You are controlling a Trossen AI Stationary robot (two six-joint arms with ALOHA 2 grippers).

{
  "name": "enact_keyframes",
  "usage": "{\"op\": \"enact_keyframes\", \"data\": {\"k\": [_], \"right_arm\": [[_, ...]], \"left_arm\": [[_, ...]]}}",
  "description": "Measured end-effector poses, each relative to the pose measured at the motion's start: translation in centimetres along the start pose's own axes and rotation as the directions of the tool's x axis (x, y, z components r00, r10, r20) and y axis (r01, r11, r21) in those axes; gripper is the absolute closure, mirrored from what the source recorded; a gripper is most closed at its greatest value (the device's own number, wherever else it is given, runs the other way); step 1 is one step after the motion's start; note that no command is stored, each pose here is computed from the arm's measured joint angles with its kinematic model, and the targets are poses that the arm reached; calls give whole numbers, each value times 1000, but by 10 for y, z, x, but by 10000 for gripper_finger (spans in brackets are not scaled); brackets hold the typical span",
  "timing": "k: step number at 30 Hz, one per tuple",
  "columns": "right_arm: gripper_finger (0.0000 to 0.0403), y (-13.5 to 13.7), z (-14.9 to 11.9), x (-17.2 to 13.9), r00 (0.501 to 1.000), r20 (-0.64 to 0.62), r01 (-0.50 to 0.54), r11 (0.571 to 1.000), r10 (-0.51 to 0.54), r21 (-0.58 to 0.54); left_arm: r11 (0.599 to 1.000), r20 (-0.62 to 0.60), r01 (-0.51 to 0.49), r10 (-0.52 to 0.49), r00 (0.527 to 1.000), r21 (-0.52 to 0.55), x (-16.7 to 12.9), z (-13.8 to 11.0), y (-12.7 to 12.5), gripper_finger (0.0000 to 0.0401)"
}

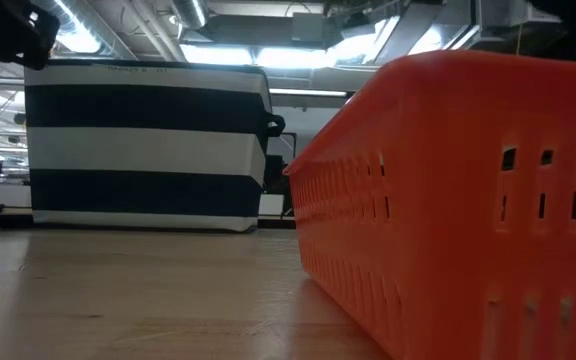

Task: Pick & Place Medicine items
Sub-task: Return to Home Position

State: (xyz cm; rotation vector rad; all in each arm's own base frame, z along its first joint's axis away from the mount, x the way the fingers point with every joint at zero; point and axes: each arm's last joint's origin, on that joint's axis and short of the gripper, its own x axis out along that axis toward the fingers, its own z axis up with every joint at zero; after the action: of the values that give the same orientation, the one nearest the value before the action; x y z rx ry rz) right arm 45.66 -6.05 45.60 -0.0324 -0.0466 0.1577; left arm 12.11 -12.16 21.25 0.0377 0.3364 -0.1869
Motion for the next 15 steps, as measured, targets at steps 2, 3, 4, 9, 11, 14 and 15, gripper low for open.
{"op": "enact_keyframes", "data": {"k": [2, 3, 4, 9, 11, 14, 15], "right_arm": [[83, 18, 14, -13, 999, -46, -28, 999, 27, -38], [83, 25, 20, -22, 996, -80, -38, 998, 34, -47], [83, 31, 24, -28, 993, -109, -41, 998, 35, -55], [83, 71, 37, -52, 965, -237, -129, 991, 116, -38], [83, 89, 40, -54, 958, -234, -178, 983, 166, -34], [83, 111, 41, -55, 945, -250, -235, 970, 212, -66], [83, 116, 40, -55, 940, -262, -248, 965, 220, -78]], "left_arm": [[1000, 16, 9, -9, 1000, -1, -4, 1, -1, 201], [1000, 27, 17, -17, 999, -2, -6, 2, -2, 201], [1000, 41, 23, -23, 999, -1, -9, 4, -2, 201], [998, 115, 58, -57, 992, -1, -25, 12, 0, 201], [994, 142, 101, -94, 985, -43, -32, 15, 1, 201], [978, 168, 185, -168, 971, -93, -40, 18, 3, 201], [976, 175, 196, -177, 969, -97, -41, 19, 3, 201]]}}
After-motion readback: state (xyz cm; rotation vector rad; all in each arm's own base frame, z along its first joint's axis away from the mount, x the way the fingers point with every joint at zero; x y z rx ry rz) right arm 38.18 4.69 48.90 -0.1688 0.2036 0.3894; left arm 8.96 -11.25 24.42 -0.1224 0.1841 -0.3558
